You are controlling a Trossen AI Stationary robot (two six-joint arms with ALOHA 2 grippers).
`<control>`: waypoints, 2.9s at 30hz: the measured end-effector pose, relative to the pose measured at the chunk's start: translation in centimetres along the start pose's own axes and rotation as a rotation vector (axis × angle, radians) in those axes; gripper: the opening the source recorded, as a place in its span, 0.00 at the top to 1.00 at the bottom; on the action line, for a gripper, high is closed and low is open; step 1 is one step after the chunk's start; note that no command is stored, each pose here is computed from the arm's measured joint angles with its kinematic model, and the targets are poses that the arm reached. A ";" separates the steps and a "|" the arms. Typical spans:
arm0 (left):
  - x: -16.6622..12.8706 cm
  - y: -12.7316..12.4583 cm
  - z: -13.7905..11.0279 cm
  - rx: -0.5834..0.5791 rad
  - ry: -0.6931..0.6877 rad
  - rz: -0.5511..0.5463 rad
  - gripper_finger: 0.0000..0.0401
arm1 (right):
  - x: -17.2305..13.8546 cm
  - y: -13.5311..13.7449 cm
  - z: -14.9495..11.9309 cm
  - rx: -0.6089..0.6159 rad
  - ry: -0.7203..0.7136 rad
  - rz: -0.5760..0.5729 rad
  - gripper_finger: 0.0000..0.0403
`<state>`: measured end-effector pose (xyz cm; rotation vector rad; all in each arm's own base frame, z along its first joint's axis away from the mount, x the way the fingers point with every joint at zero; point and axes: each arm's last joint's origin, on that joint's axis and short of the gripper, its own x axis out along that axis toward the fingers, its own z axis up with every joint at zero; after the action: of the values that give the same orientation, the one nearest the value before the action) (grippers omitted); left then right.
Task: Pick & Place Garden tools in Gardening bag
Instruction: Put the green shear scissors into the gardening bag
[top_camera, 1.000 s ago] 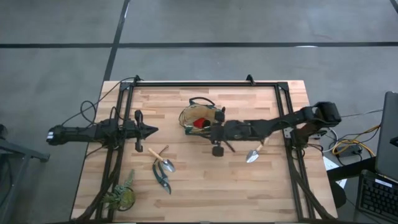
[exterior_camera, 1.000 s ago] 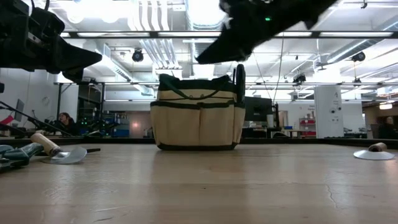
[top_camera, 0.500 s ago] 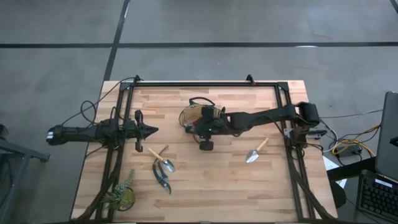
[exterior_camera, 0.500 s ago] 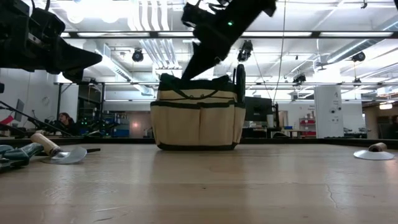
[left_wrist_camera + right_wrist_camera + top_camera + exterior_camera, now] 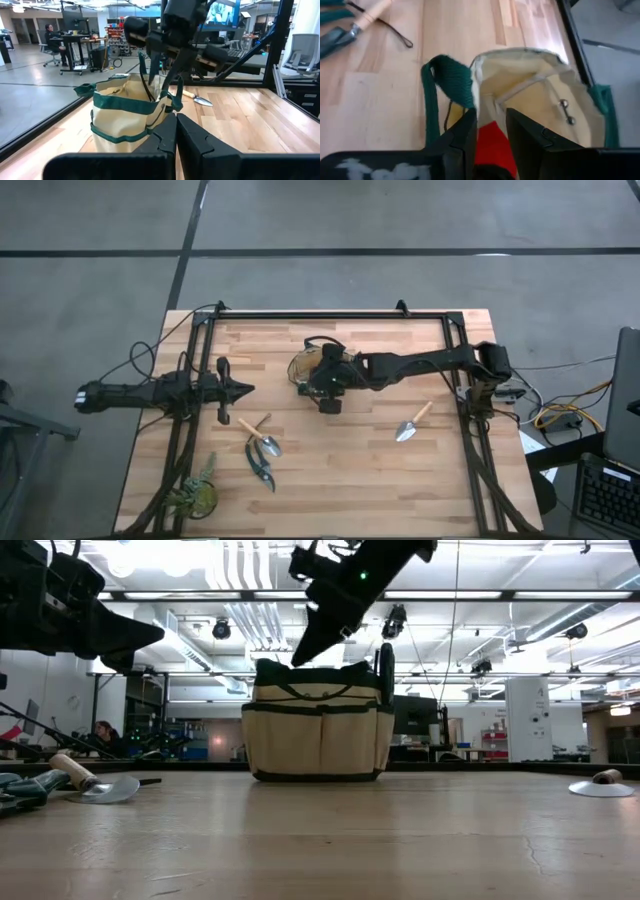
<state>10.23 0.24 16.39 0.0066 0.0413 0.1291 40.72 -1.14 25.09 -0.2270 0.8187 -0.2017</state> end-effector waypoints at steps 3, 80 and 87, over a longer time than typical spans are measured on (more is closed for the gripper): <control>0.0 0.0 0.0 0.000 0.000 0.000 0.96 | 0.6 0.1 -0.3 0.000 0.013 0.020 0.73; 0.1 0.0 -0.1 0.001 0.008 0.000 0.96 | -12.8 7.8 -12.5 0.058 -0.498 0.585 0.93; 0.1 0.0 -0.1 0.001 0.009 0.000 0.96 | -12.0 7.9 -14.0 0.101 -0.566 0.584 0.93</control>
<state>10.28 0.24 16.32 0.0069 0.0498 0.1289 23.00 7.87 22.01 0.0593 0.2835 0.3597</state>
